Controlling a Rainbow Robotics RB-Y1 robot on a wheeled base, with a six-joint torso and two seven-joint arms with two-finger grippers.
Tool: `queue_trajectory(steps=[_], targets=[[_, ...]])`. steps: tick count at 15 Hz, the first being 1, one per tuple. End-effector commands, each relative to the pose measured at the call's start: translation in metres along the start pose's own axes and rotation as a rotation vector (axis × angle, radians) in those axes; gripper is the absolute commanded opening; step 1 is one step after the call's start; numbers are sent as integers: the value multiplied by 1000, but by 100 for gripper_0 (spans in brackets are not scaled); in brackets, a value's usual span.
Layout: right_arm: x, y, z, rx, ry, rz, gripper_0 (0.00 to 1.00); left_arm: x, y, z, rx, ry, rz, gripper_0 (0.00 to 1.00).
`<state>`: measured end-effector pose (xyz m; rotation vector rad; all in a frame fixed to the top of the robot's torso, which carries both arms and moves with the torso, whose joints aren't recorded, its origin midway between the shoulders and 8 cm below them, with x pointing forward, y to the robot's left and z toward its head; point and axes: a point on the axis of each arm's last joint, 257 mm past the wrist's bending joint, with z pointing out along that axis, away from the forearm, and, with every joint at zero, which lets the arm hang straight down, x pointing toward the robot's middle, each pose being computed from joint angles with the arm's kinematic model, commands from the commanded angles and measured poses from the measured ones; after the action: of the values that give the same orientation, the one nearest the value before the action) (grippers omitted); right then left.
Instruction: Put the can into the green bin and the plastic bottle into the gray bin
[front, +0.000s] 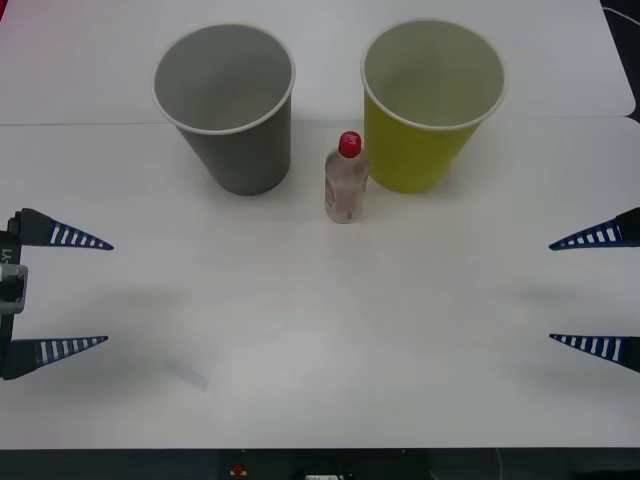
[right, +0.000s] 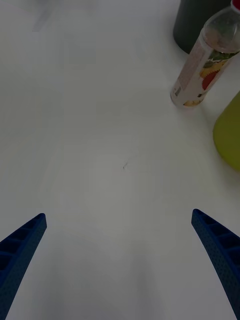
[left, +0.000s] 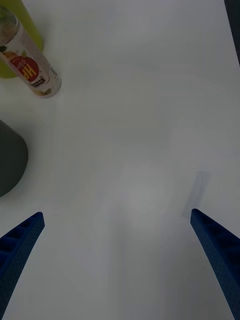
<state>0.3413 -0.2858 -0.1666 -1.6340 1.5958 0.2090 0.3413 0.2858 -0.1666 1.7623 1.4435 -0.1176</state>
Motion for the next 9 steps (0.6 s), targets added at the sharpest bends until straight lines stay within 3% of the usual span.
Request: queue_trajectory(steps=[1, 3, 7, 9], targets=[[0, 0, 0, 0, 0, 0, 100, 0, 0, 0, 0, 0, 0, 100], [1, 13, 7, -24, -20, 34, 100, 0, 0, 0, 0, 0, 0, 100], [-11, 13, 8, -28, -61, 45, 100, 0, 0, 0, 0, 0, 0, 100], [-17, 14, 18, -11, -98, 77, 100, 0, 0, 0, 0, 0, 0, 100]])
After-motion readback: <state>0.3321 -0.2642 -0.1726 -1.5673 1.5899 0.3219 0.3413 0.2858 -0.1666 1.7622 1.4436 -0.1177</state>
